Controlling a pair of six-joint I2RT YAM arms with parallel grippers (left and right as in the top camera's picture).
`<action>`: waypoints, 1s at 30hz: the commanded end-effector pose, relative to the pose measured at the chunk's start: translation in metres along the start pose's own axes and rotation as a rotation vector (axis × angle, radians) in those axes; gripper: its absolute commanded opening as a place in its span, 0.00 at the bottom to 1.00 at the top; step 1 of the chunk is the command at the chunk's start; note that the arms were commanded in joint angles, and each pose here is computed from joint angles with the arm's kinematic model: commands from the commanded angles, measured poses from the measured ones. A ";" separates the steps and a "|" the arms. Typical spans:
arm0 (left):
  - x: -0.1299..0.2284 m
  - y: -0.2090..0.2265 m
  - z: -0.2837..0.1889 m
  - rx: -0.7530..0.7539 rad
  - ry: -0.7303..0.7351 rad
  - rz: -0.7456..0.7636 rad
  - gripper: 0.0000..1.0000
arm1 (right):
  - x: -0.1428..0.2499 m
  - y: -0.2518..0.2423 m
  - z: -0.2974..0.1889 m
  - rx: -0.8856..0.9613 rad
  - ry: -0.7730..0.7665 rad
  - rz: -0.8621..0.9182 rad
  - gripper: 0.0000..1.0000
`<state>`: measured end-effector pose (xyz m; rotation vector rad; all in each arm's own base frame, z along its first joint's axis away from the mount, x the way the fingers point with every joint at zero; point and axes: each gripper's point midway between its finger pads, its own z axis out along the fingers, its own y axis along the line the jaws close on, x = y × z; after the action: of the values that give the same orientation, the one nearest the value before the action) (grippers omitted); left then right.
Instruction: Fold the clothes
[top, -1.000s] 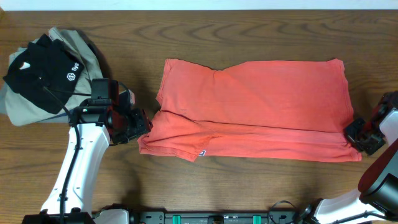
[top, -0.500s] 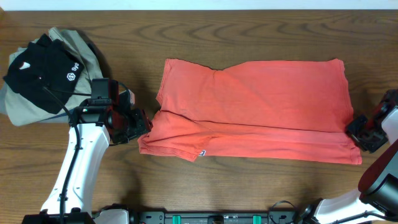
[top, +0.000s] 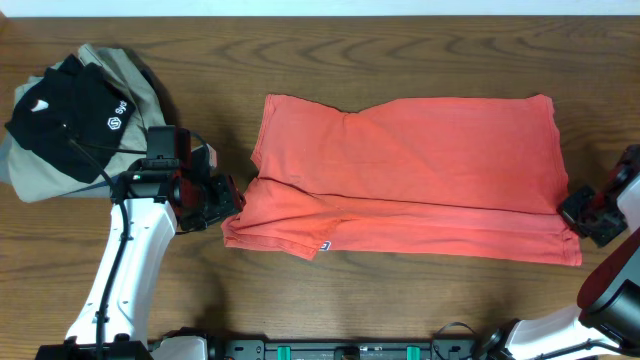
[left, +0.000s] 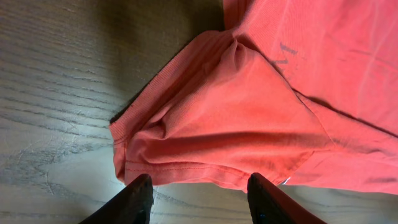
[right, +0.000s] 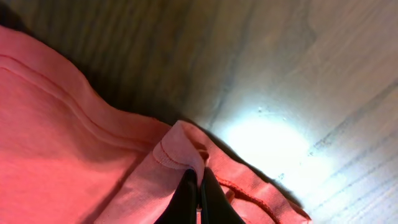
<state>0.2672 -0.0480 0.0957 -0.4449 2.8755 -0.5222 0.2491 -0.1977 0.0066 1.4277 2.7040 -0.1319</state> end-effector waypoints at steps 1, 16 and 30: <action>-0.003 -0.003 -0.003 0.008 -0.008 0.015 0.51 | -0.003 0.005 -0.006 -0.035 0.009 0.004 0.01; -0.003 -0.003 -0.003 0.008 -0.008 0.014 0.51 | -0.055 0.043 -0.038 -0.214 -0.128 0.067 0.45; 0.008 -0.034 0.003 0.077 0.018 0.168 0.51 | -0.007 0.028 -0.027 -0.143 0.050 0.004 0.16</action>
<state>0.2680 -0.0653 0.0984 -0.3401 2.8741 -0.5743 0.2778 -0.1866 0.0380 1.4424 2.6631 0.0977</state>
